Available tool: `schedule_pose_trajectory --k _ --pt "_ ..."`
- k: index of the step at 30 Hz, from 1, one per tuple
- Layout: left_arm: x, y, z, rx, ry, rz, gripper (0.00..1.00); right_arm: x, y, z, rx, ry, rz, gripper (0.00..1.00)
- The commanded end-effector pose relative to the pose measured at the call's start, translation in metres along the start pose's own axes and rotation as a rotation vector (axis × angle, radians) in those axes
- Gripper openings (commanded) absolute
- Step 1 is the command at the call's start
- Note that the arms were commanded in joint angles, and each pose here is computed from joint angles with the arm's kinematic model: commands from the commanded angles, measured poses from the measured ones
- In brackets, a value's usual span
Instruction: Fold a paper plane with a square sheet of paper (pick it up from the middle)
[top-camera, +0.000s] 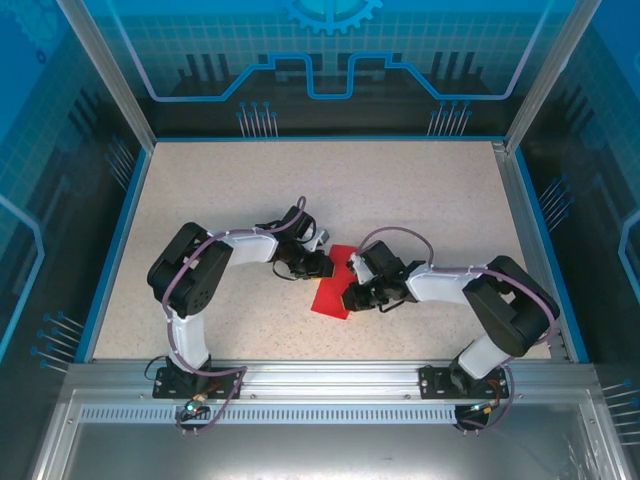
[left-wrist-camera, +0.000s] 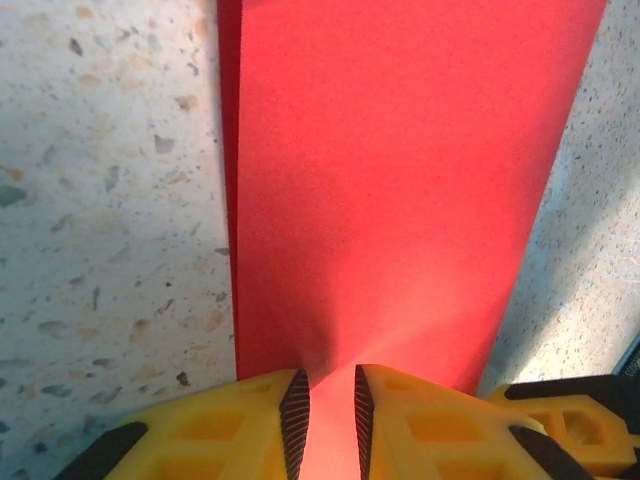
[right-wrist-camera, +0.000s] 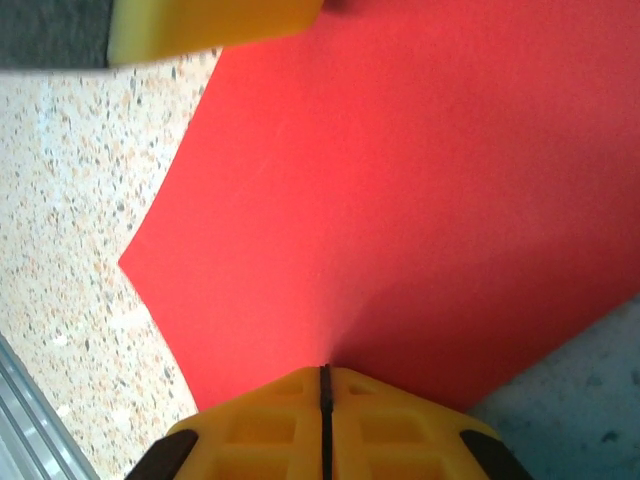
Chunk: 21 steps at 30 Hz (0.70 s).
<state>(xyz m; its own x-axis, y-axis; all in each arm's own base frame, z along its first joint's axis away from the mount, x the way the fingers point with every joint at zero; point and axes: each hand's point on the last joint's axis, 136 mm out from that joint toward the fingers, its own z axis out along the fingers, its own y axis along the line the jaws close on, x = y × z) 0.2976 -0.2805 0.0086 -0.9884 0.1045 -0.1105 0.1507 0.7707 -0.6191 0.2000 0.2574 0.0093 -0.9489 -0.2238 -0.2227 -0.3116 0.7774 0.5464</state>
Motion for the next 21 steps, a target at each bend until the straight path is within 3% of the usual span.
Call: schedule_pose_trajectory --k 1,5,14,21 --pt "0.038 0.083 0.036 -0.274 0.095 -0.037 0.26 0.079 -0.025 -0.003 0.109 0.240 0.064 0.09" --pt "0.039 0.083 0.037 -0.270 0.094 -0.038 0.26 0.067 -0.014 -0.013 0.087 0.178 0.064 0.08" --pt "0.038 0.081 0.037 -0.262 0.090 -0.040 0.26 -0.011 0.033 -0.027 -0.056 -0.120 0.096 0.09" --pt "0.039 0.081 0.037 -0.259 0.091 -0.035 0.26 -0.009 0.032 -0.004 -0.048 -0.057 0.097 0.09"
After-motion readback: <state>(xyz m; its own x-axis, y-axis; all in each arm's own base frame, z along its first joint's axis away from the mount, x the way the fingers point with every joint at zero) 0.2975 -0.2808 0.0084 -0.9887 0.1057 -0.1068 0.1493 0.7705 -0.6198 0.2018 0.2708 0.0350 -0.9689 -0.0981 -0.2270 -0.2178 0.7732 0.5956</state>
